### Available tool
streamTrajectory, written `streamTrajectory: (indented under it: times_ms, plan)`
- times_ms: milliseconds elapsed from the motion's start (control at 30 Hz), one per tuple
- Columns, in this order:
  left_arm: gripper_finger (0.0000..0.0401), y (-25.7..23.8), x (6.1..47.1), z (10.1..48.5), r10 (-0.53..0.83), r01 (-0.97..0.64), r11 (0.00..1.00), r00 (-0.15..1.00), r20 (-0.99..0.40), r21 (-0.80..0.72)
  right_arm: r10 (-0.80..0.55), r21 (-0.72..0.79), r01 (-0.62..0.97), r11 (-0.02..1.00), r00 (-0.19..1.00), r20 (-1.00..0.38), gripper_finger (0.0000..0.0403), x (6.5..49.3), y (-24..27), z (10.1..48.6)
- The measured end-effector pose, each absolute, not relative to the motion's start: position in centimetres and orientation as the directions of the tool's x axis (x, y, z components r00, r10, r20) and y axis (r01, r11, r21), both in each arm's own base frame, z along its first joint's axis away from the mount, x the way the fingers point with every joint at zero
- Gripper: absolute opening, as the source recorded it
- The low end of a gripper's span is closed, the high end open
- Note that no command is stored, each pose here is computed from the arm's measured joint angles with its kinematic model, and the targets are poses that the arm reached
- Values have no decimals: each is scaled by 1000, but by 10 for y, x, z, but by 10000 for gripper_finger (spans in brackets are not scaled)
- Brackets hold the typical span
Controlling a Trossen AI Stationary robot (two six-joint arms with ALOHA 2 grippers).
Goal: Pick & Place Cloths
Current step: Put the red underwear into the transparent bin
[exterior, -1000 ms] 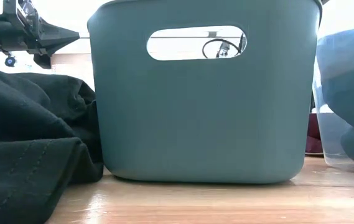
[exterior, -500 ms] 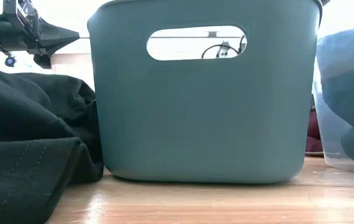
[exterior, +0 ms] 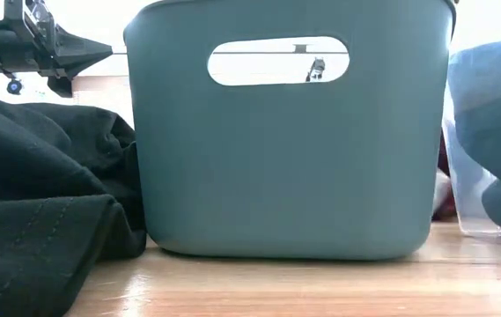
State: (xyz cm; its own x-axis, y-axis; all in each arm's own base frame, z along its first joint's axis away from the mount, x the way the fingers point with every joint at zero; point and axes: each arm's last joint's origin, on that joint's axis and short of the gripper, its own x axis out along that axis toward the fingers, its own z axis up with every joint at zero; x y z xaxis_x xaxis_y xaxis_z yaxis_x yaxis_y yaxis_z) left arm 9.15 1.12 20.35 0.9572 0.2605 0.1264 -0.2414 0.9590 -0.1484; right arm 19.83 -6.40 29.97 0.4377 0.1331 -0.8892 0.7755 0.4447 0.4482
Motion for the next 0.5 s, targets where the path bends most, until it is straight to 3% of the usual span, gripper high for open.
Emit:
streamTrajectory:
  times_ms: [267,500]
  plan:
    - [23,11,91,204,260,-241,959,957,126,-148,-40,596,715,366,652,-757,8,162,-53,372]
    - [23,11,91,204,260,-241,959,957,126,-148,-147,690,606,395,783,-604,8,130,-43,424]
